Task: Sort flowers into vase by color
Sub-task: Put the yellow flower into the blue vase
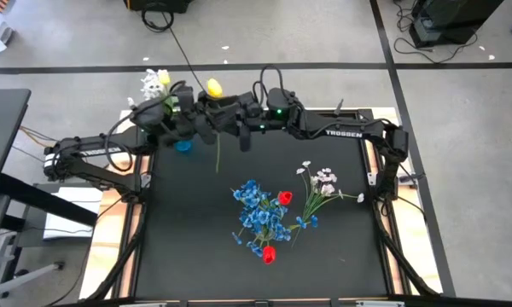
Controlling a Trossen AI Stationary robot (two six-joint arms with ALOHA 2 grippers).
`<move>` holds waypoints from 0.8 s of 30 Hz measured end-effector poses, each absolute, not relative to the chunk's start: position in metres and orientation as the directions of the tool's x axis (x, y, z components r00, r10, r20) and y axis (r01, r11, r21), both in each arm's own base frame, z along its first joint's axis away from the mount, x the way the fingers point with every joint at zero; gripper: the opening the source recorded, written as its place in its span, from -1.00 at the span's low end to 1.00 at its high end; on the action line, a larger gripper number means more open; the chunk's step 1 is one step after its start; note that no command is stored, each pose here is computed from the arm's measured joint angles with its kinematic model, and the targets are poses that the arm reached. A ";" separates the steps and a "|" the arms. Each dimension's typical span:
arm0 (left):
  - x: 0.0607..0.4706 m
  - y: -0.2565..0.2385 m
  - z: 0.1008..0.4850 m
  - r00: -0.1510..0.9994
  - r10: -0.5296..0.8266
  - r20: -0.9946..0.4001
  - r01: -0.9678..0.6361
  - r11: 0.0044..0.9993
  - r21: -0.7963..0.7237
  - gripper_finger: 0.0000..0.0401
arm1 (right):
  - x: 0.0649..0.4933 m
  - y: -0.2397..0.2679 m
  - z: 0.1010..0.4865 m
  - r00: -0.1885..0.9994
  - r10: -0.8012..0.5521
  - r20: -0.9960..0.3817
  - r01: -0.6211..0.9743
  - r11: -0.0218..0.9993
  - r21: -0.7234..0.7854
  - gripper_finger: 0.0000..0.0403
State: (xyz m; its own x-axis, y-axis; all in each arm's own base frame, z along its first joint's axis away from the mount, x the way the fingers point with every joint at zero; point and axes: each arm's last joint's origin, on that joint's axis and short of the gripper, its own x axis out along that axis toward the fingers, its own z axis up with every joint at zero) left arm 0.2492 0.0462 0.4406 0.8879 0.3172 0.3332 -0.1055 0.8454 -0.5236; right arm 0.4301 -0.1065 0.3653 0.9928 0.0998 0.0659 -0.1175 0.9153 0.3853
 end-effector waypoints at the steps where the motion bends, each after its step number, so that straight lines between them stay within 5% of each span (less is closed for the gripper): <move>1: 0.249 0.046 0.440 0.893 0.315 0.321 -0.119 0.854 -0.507 0.18 | 0.429 -0.109 0.365 0.996 0.075 0.056 -0.092 0.909 0.406 -0.90; 13: 0.192 0.040 0.442 0.889 0.440 0.125 -0.367 0.849 -0.380 0.18 | 0.392 -0.144 0.392 0.971 -0.239 0.014 0.202 0.848 0.490 -0.90; 18: 0.180 0.040 0.441 0.869 0.487 0.082 -0.427 0.824 -0.374 0.18 | 0.385 -0.154 0.394 0.995 -0.095 0.023 0.075 0.891 0.447 -0.90; 24: 0.217 0.044 0.417 0.908 0.416 -0.052 -0.411 0.861 -0.301 0.18 | 0.388 -0.147 0.392 0.993 0.119 0.023 -0.119 0.921 0.371 -0.90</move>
